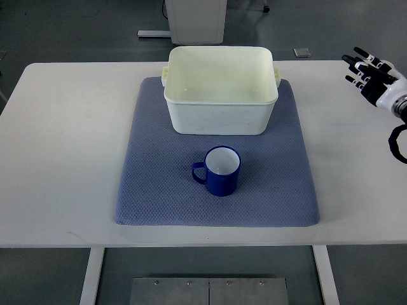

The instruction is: Place cup in box with right hand

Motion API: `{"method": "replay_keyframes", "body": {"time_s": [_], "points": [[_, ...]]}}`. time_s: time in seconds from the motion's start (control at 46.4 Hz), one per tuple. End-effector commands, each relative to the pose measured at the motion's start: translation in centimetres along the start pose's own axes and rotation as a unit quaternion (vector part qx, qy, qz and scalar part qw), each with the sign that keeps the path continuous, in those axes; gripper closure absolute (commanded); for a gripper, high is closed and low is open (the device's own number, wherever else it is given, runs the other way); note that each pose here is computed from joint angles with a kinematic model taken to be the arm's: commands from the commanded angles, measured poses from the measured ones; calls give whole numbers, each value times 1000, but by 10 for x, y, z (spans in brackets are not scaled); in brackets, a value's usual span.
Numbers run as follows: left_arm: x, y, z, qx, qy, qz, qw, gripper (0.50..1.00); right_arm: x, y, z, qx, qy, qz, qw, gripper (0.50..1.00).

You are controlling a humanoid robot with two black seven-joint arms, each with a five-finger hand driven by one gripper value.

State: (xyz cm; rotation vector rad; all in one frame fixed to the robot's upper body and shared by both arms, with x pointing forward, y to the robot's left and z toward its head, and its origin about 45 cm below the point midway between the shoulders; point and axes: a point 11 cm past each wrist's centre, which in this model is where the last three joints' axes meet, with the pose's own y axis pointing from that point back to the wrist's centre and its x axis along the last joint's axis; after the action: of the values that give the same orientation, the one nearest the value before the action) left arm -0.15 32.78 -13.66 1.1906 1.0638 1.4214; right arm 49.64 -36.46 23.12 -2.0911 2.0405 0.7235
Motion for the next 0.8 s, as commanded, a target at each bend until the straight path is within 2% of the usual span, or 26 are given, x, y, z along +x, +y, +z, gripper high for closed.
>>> {"method": "replay_keyframes", "body": {"time_s": [0.0,0.776], "points": [[0,0,1,-1,0,0,1000,500,1,0,0,0,0,0,1000,500],[0,0,1,-1,-1,-1,1000,500,-6,-2,5,-4,0,-6,1000,500]]}}
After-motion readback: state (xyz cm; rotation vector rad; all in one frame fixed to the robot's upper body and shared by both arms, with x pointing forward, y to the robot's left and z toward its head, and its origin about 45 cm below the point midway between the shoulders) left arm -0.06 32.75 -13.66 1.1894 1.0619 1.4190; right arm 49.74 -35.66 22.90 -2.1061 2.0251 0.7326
